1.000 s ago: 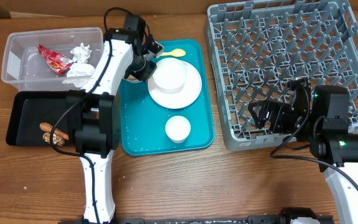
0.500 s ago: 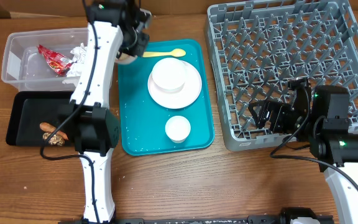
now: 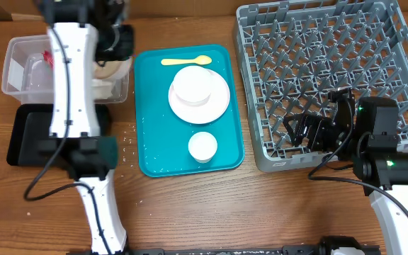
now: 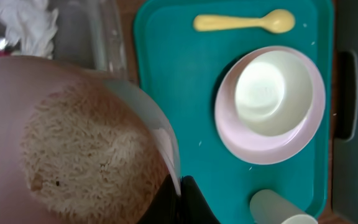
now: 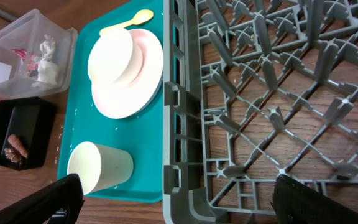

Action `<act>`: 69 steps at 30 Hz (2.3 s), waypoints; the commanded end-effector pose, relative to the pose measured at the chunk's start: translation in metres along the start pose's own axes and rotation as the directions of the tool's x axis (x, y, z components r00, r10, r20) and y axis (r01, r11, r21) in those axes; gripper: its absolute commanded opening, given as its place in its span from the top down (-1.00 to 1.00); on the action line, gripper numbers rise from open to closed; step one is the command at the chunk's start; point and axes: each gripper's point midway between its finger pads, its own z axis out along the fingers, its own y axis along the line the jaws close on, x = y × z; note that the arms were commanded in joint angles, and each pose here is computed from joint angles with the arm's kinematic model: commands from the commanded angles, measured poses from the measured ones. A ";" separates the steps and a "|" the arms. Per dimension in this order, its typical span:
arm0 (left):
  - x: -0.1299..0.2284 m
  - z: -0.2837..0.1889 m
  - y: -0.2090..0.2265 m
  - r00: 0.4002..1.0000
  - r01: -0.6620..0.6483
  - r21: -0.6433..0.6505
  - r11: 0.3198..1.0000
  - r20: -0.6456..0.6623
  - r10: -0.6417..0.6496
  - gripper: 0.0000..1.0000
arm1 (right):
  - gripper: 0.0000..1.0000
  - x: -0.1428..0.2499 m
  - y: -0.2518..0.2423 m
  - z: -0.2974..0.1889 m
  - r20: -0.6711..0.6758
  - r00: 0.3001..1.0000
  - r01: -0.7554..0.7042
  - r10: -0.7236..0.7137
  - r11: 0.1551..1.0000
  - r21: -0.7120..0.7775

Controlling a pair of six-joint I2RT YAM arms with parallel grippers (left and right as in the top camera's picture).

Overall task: Sort waste into correct bins and load items into the dishwasher
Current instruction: 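Pour the rice onto the black tray with the left gripper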

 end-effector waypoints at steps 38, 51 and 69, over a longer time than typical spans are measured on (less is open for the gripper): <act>0.122 -0.013 0.141 0.791 0.012 0.818 0.576 0.344 -0.505 0.92 | -1.00 -0.005 0.005 -0.006 0.006 1.000 0.006 -0.006 1.000 -0.002; 0.127 -0.037 0.172 0.668 0.091 0.930 0.355 0.207 -0.714 0.92 | -1.00 -0.003 0.005 -0.006 0.000 1.000 0.002 -0.002 1.000 -0.001; 0.122 -0.037 0.178 0.629 0.244 0.953 0.178 -0.017 -0.777 0.92 | -1.00 0.000 0.004 -0.006 -0.009 1.000 -0.002 0.002 1.000 0.002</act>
